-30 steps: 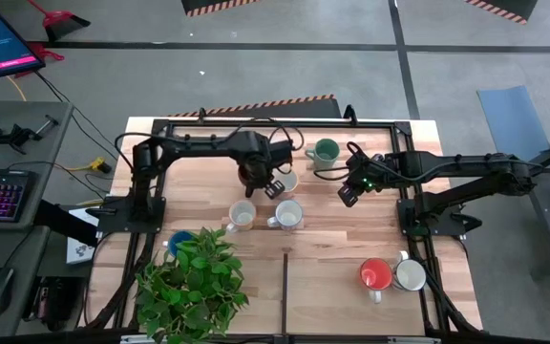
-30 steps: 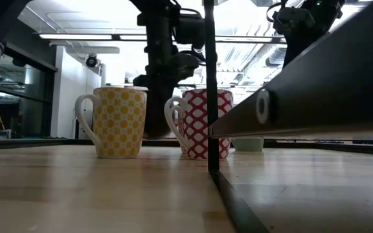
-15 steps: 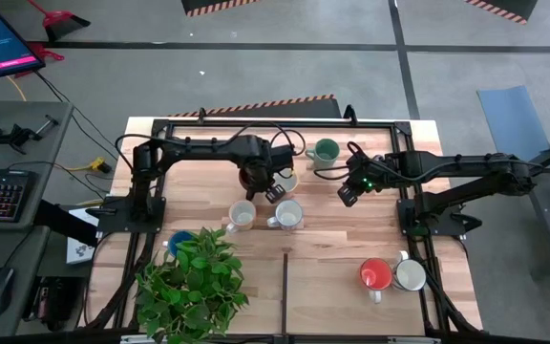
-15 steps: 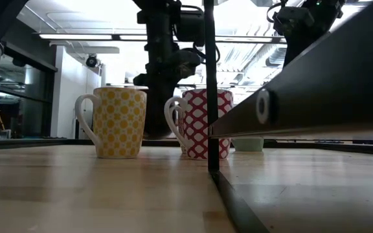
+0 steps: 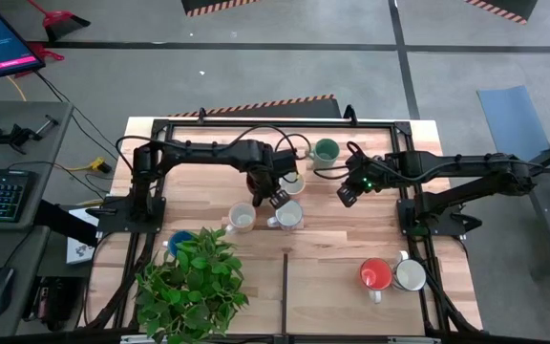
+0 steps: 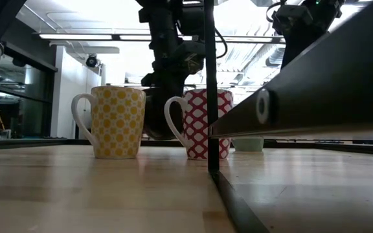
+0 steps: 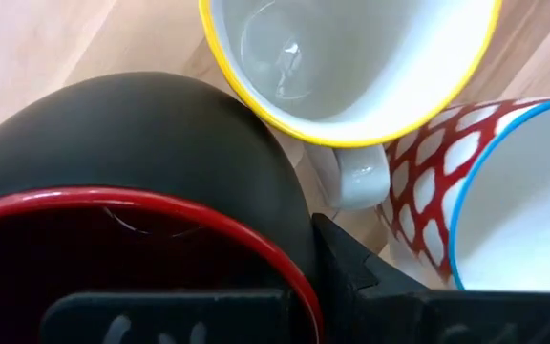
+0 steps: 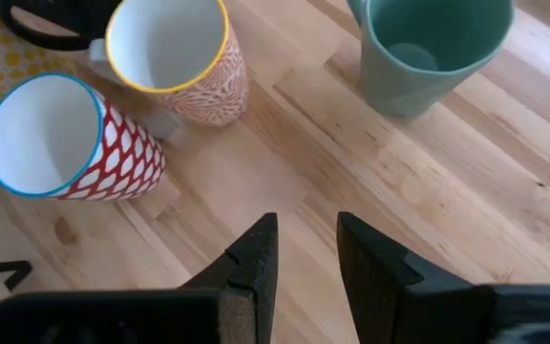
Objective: Place coffee mugs
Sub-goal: Move the black mug to the left of the orange patterned mug
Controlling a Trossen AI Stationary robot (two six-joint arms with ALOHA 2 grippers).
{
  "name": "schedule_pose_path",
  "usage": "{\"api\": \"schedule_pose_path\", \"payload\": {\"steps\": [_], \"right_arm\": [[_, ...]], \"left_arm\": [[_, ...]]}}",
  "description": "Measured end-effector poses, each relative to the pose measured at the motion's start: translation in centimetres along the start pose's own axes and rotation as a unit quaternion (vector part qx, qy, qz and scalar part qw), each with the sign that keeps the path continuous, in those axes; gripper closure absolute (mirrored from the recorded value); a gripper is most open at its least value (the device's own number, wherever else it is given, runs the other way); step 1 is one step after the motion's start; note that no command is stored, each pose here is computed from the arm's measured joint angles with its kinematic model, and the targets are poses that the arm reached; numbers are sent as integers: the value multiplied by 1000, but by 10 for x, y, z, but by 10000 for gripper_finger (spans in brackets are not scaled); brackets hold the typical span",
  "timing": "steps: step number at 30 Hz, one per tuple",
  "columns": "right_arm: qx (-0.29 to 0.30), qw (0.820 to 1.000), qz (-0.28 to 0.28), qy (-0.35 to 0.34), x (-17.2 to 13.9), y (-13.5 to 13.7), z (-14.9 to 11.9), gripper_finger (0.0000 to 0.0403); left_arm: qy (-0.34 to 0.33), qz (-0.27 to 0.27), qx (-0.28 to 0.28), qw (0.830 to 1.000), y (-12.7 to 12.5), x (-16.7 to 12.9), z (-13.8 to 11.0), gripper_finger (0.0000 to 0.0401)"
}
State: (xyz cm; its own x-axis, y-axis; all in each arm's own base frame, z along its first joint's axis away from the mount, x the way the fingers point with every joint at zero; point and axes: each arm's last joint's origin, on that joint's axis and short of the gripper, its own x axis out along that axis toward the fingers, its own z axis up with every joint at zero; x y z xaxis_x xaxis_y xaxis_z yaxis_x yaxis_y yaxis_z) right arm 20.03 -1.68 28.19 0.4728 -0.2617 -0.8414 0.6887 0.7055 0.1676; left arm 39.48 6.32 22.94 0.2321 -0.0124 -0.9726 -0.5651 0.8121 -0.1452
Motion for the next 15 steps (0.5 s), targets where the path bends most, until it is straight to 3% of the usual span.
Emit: {"api": "schedule_pose_path", "payload": {"steps": [6, 15], "right_arm": [[0, 1000, 12, 10, 0, 1, -1, 313], [0, 1000, 19, 16, 0, 1, -1, 313]], "left_arm": [[6, 5, 16, 1000, 1, 1, -1, 396], [43, 15, 30, 998, -1, 28, -1, 396]]}}
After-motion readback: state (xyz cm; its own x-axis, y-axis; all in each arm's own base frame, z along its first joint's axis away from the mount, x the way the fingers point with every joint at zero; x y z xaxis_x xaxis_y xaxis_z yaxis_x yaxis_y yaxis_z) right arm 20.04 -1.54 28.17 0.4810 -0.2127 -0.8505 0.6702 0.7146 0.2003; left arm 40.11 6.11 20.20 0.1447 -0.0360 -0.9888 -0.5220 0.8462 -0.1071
